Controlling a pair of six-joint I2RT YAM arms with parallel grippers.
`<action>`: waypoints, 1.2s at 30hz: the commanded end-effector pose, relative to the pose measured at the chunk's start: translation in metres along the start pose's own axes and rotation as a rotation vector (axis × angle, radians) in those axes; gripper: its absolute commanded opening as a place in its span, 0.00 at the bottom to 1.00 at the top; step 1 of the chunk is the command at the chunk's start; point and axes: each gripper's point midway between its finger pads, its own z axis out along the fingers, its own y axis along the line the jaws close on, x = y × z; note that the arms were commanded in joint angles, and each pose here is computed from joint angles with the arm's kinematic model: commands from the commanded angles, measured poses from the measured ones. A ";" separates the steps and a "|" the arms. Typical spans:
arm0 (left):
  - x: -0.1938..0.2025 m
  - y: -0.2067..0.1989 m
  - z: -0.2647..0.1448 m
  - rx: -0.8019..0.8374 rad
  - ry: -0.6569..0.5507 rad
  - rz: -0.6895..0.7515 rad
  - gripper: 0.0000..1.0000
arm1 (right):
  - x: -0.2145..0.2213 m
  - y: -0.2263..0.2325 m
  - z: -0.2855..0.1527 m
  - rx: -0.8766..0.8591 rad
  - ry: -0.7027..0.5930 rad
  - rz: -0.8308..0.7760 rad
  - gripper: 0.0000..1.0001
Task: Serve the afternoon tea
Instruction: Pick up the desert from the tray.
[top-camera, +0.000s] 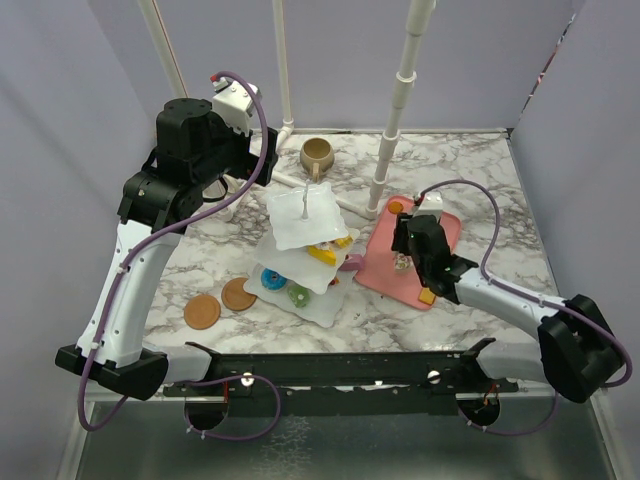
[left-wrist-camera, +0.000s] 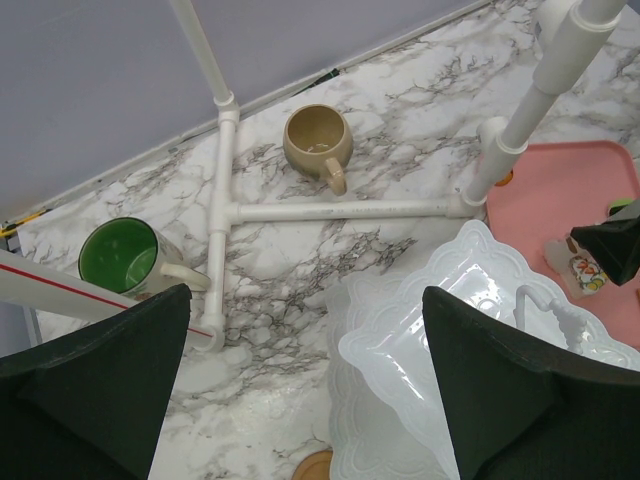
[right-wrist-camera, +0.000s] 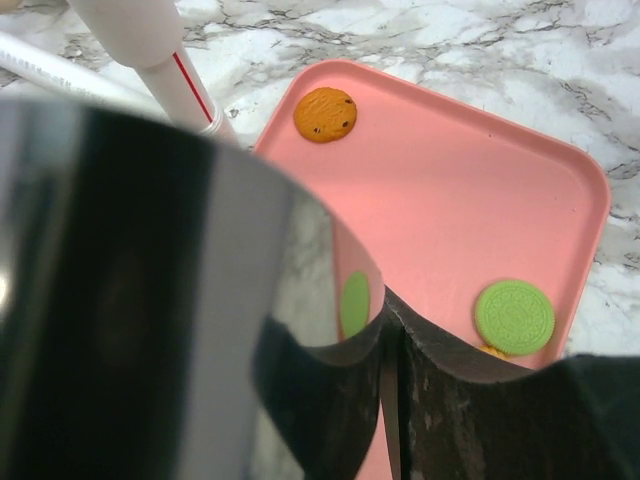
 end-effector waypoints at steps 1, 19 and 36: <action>-0.002 0.001 -0.007 0.002 -0.009 0.004 0.99 | -0.002 0.007 -0.009 -0.049 -0.028 0.035 0.55; 0.036 -0.054 0.010 0.353 0.118 0.073 0.99 | 0.023 -0.001 -0.036 -0.019 0.031 -0.002 0.56; 0.093 -0.095 -0.012 0.693 0.211 0.226 0.99 | 0.003 0.001 -0.043 -0.036 -0.043 0.050 0.26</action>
